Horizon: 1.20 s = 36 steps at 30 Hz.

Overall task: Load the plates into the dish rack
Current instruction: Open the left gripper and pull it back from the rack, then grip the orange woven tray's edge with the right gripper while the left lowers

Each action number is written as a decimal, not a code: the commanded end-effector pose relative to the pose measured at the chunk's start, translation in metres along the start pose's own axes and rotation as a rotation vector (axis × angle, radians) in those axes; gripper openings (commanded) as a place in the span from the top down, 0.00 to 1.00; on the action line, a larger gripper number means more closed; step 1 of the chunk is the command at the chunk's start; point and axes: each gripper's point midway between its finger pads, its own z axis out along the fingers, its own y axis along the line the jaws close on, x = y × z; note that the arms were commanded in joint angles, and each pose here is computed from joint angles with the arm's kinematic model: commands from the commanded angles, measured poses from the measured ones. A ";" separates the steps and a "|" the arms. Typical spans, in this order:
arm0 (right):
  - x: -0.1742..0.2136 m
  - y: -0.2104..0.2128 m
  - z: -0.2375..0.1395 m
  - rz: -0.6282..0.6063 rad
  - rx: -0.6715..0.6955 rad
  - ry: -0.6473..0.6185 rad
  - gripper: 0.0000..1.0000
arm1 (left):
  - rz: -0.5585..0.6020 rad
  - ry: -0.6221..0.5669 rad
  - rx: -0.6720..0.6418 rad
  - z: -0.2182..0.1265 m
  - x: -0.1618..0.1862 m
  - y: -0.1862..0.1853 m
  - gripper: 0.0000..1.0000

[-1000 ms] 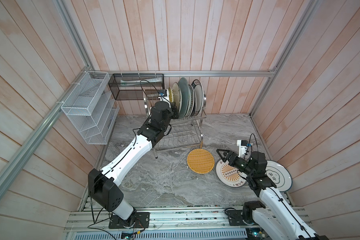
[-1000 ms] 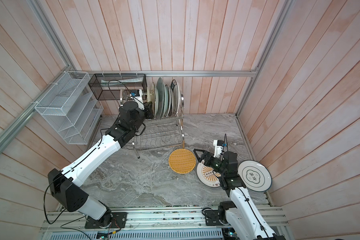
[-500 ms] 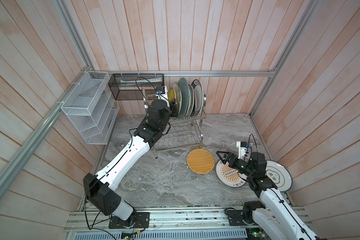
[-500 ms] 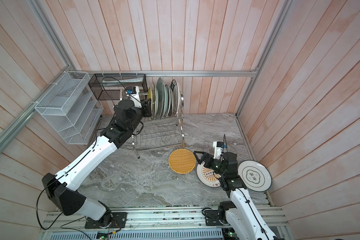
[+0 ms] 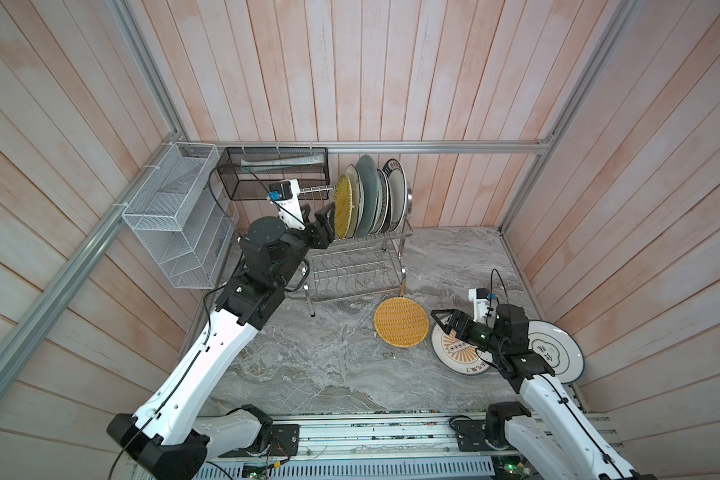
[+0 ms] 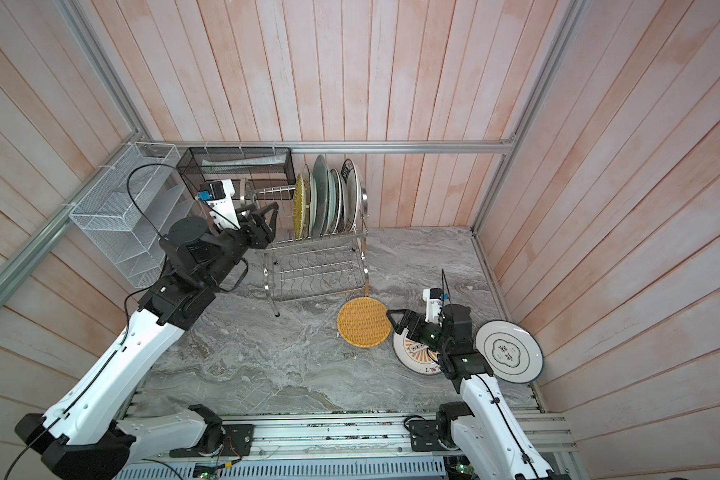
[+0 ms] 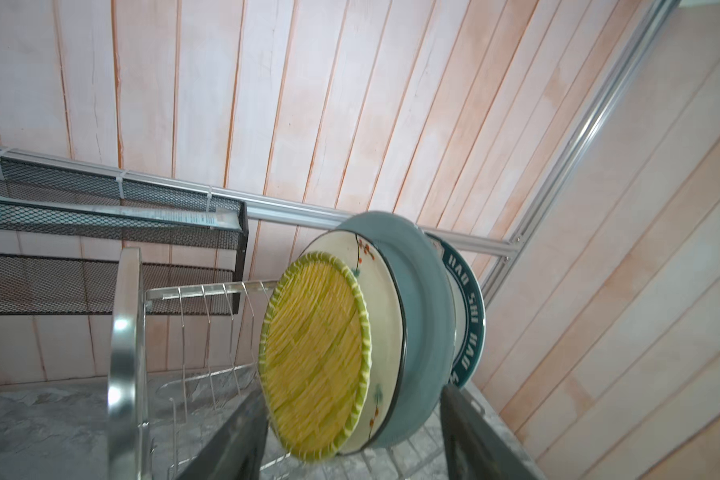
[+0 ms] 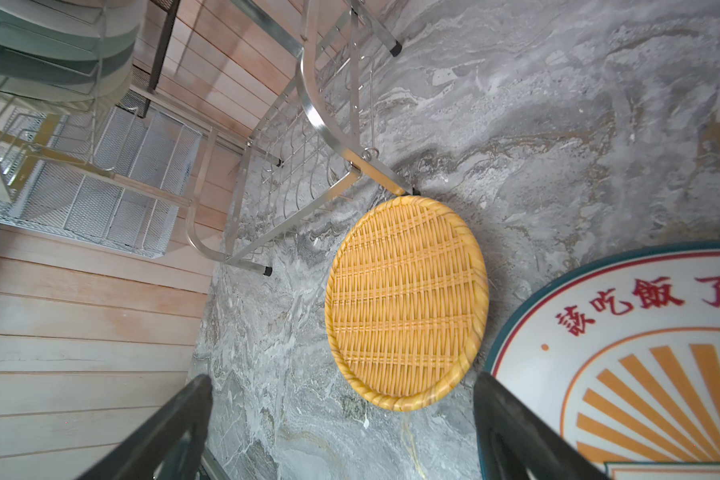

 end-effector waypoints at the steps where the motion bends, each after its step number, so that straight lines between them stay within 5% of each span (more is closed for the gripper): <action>1: 0.001 -0.013 0.012 -0.038 0.049 0.030 0.03 | 0.029 0.089 0.155 -0.019 0.034 -0.019 0.18; 5: 0.001 -0.028 0.034 -0.065 0.091 0.083 0.06 | 0.053 0.154 0.296 -0.049 0.067 -0.033 0.00; 18: -0.022 -0.059 0.090 -0.155 0.201 0.162 0.21 | -0.046 0.325 0.395 -0.085 0.171 -0.026 0.00; 36: 0.023 -0.066 0.125 -0.091 0.101 0.391 0.31 | -0.061 0.387 0.380 -0.079 0.203 -0.018 0.00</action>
